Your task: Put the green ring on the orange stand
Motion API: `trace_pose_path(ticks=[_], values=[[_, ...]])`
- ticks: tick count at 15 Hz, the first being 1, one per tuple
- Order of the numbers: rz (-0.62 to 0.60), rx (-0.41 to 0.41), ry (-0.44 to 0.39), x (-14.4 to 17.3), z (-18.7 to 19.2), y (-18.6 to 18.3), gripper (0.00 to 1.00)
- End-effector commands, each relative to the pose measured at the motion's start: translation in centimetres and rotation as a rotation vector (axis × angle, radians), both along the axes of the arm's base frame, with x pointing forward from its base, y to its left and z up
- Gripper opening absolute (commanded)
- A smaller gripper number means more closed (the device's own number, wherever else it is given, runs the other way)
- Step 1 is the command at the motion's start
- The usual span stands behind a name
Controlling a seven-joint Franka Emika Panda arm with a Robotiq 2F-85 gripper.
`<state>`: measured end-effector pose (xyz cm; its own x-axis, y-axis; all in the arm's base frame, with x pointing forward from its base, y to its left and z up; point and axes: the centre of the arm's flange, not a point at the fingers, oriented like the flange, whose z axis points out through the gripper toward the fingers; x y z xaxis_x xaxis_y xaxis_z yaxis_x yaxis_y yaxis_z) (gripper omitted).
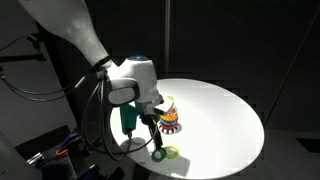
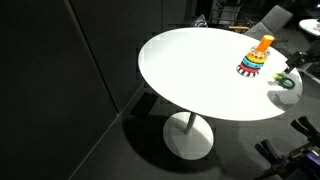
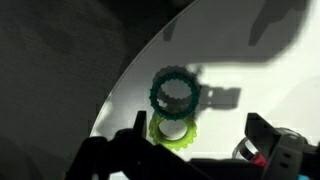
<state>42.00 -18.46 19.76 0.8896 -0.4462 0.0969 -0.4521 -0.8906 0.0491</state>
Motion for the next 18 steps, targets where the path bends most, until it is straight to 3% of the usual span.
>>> trace_pose_path(ticks=[1,18], values=[[-0.02,-0.012,-0.011,0.2,-1.4,-0.9,1.0],[-0.074,-0.035,-0.024,1.6,-5.9,-3.2,1.0]])
